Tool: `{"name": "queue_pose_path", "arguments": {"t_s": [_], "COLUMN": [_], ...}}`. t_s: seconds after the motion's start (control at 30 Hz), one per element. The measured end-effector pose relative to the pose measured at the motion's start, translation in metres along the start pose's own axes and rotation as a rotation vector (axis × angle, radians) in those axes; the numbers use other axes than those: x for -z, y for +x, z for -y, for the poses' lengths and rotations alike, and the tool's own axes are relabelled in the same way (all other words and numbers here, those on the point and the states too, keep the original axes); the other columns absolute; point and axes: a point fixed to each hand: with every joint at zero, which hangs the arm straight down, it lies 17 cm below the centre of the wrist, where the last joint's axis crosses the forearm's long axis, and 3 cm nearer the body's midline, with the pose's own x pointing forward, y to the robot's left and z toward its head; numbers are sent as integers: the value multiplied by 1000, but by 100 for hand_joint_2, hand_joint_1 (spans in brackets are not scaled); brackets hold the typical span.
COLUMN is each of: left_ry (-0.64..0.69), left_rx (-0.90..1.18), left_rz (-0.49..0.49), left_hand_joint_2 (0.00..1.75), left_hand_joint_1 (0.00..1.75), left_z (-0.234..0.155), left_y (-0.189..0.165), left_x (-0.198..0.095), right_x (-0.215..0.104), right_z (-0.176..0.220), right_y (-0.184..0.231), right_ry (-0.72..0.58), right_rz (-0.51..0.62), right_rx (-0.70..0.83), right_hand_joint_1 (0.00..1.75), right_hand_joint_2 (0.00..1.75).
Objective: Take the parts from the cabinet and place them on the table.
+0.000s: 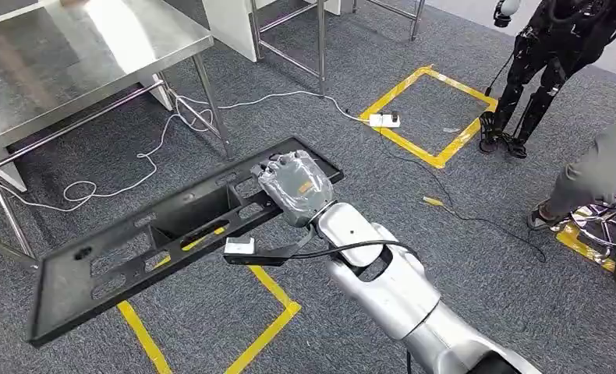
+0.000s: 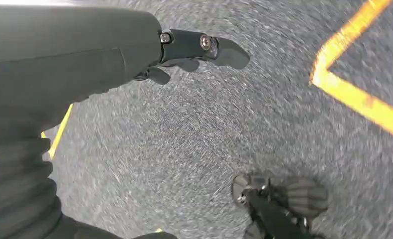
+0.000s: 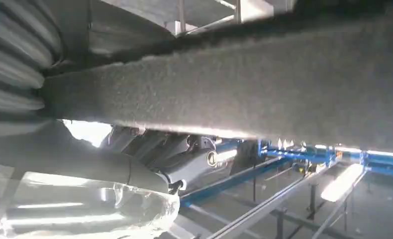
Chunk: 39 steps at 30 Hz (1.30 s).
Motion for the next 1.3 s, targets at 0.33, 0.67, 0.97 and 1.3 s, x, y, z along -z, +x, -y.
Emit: {"name": "queue_pose_path", "arguments": {"t_s": [0.33,0.67,0.97,1.3], "left_ry": [54,58,62,69], "left_rx": [-40,-51,-60,-71], "left_rz": [13,13,10,10], "left_hand_joint_2": [175,175,175,175], "left_hand_joint_1": [0,0,0,0], "left_z": [-29,-30,-32,-34], "left_y": [3,3,2,2], "left_x": [6,7,6,7], "right_x": [2,-4,-3,-2], "right_z": [6,-1,-1,1], "right_y": [2,0,1,2], "right_ry": [-11,4,3,-1], "right_rz": [6,-1,-2,-1], "right_rx": [-3,-2,-2,-12], "right_hand_joint_1": [175,175,175,175], "right_hand_joint_2": [175,175,175,175]}}
